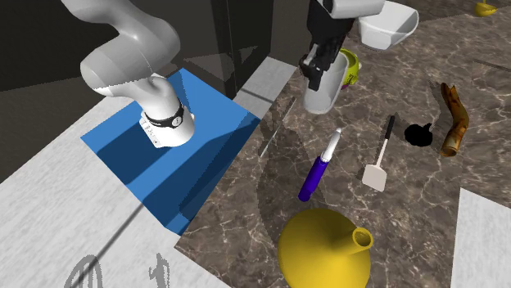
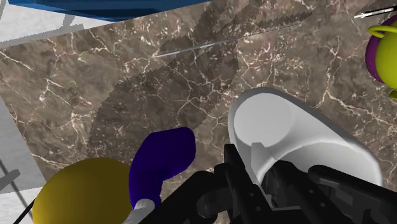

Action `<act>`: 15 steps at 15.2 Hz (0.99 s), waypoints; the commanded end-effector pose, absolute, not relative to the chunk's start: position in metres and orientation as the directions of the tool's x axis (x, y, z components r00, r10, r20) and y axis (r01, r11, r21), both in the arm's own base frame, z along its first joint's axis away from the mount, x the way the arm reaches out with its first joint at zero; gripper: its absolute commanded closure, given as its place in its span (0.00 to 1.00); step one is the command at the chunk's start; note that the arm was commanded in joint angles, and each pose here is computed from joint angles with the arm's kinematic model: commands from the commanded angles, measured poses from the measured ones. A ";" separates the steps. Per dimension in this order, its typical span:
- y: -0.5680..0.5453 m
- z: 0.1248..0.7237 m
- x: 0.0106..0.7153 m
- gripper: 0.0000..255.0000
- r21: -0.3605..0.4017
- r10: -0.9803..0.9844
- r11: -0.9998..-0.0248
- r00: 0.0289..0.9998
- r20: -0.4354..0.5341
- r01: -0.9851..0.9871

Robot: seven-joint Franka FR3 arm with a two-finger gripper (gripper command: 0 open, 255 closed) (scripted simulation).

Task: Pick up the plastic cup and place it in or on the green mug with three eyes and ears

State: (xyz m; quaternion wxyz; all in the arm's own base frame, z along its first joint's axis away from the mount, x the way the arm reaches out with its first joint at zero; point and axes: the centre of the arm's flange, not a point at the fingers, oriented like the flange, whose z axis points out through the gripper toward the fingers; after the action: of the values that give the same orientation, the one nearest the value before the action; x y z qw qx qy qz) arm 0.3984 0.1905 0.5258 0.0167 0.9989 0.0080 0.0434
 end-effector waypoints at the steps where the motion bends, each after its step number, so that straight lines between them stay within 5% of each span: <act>1: 0.190 0.536 0.398 1.00 0.034 0.017 -0.999 0.996 0.086 0.015; 15: 0.356 0.563 0.360 1.00 0.034 0.017 -0.999 0.996 0.086 0.015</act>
State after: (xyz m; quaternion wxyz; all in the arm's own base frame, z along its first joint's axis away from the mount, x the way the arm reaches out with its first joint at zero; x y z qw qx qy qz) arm 0.3622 0.3406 0.5611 0.0174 0.9989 0.0088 0.0432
